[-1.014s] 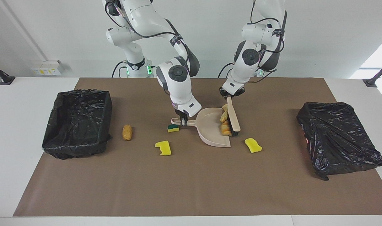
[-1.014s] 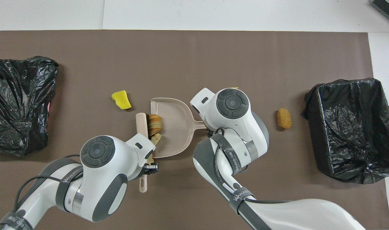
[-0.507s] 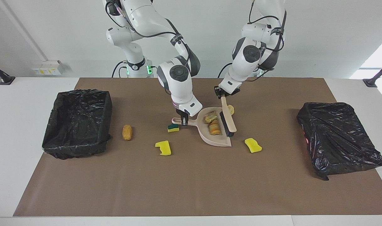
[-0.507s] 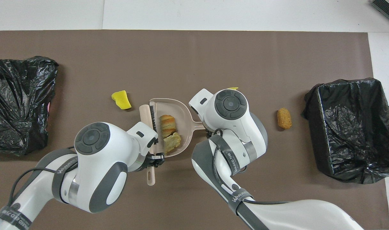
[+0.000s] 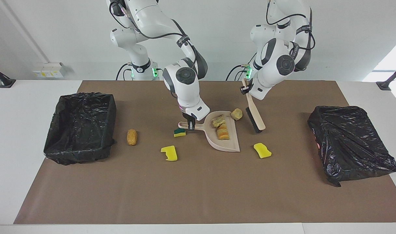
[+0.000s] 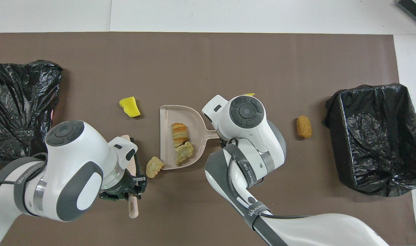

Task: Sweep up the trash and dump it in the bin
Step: 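Sweep the bread pieces into the dustpan with the left gripper's brush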

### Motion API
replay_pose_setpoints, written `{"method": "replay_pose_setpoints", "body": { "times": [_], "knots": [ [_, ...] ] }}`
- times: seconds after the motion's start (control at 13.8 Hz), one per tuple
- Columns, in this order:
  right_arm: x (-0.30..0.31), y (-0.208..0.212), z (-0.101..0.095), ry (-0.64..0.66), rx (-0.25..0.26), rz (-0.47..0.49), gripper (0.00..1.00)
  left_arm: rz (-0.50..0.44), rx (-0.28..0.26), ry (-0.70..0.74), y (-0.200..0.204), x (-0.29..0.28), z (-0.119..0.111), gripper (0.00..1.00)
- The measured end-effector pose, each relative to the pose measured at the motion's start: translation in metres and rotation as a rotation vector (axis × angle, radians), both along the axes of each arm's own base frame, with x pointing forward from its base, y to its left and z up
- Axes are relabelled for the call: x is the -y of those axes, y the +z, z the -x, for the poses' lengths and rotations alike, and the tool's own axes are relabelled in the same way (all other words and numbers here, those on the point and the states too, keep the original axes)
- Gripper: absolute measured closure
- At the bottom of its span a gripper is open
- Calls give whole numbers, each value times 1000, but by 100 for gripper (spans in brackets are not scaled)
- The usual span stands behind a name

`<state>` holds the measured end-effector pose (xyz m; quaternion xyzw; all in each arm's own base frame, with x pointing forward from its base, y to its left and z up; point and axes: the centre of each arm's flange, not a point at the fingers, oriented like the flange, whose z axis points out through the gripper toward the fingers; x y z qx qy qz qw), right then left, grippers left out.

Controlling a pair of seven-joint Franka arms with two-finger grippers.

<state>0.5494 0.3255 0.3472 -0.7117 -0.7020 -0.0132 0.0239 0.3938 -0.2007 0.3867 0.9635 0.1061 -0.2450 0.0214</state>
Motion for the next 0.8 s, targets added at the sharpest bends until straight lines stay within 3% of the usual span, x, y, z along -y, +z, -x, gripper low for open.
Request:
{"method": "replay_pose_setpoints", "body": {
  "times": [0.14,0.29,0.58,0.8],
  "knots": [
    [0,0,0,0,0,0,68,-43,-9,-19,-9,15,40,74],
    [0,0,0,0,0,0,68,-63,45,-16,-14,34,63,74],
    [0,0,0,0,0,0,68,-19,155,-30,-19,72,74,74],
    [0,0,0,0,0,0,68,14,205,-21,-21,86,66,74]
  ]
}}
